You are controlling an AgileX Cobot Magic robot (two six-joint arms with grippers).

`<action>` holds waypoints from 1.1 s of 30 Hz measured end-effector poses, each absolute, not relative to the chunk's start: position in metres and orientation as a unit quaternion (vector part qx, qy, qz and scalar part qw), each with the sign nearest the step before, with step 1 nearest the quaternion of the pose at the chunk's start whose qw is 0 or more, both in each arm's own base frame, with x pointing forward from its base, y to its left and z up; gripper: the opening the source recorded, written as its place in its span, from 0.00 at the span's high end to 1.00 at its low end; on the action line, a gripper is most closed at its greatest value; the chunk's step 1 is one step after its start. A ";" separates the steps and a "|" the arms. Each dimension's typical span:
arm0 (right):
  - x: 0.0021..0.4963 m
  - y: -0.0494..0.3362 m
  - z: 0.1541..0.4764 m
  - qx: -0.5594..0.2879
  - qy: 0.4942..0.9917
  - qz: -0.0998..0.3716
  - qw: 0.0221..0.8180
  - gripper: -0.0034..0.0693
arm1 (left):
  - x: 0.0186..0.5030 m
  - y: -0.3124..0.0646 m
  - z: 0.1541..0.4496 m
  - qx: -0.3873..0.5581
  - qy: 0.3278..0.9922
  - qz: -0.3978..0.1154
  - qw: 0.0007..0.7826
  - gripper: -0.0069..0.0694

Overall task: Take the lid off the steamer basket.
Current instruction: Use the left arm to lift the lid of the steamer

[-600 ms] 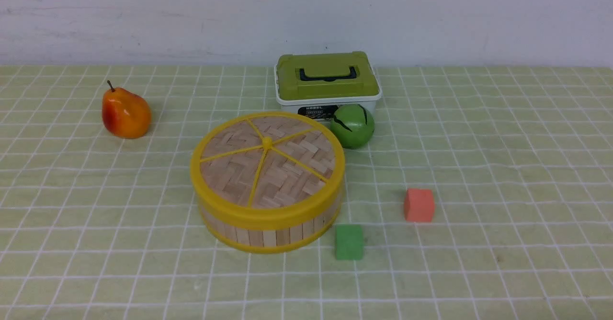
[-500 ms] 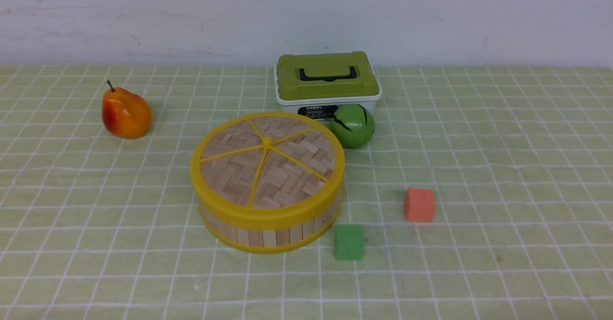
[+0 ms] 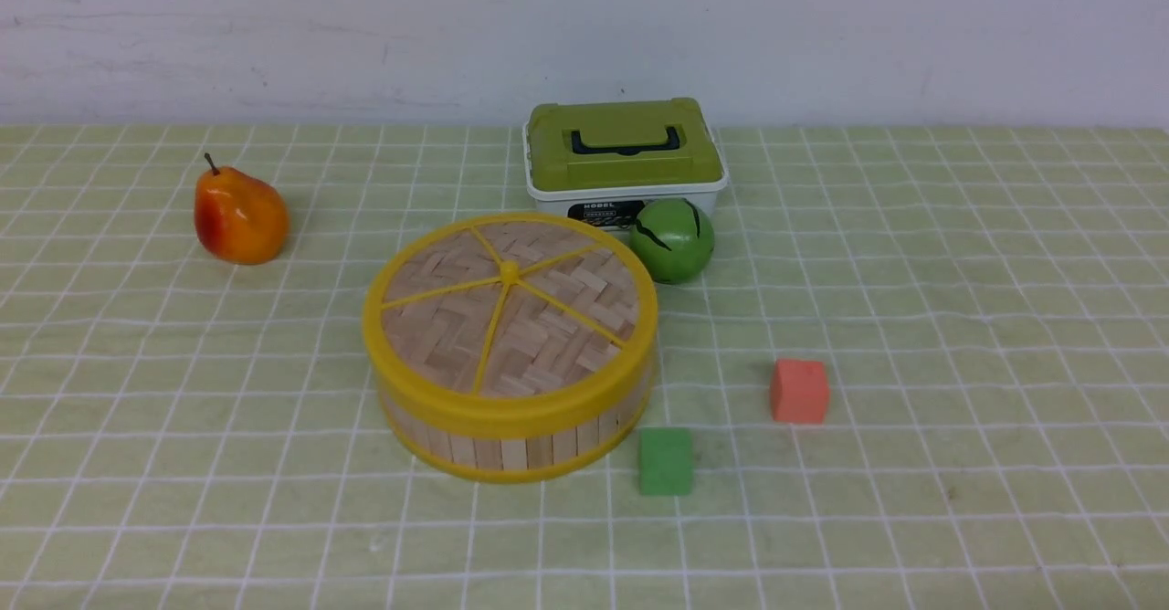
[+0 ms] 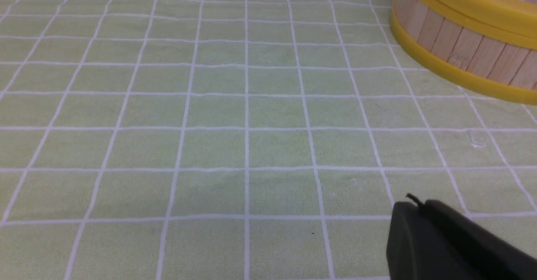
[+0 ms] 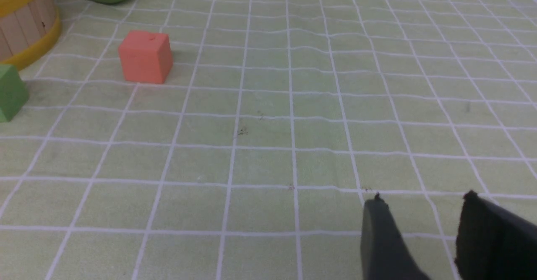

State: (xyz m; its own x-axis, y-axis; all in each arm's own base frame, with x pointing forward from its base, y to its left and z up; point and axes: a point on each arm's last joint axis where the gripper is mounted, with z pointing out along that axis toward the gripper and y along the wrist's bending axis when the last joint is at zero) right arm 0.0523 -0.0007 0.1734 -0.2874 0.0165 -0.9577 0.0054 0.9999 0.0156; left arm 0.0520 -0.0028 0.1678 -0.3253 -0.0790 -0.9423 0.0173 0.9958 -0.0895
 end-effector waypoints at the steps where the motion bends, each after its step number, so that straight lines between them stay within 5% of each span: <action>1: 0.052 -0.001 0.173 0.007 0.802 0.005 0.597 0.62 | 0.052 -0.003 0.168 -0.019 0.813 -0.042 0.581 0.90; 27: 0.052 -0.001 0.173 0.007 0.802 0.005 0.597 0.62 | 0.054 -0.003 0.173 -0.021 0.794 -0.046 0.605 0.86; 33: 0.052 -0.001 0.173 0.007 0.802 0.005 0.597 0.62 | 0.057 -0.002 0.199 -0.021 0.698 -0.051 0.714 0.86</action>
State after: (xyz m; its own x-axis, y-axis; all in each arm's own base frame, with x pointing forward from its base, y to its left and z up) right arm 0.0523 -0.0007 0.1734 -0.2874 0.0165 -0.9577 0.0054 0.9999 0.0156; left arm 0.0568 -0.0024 0.1994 0.0217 -0.1021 -0.9945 0.0436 0.9939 -0.1011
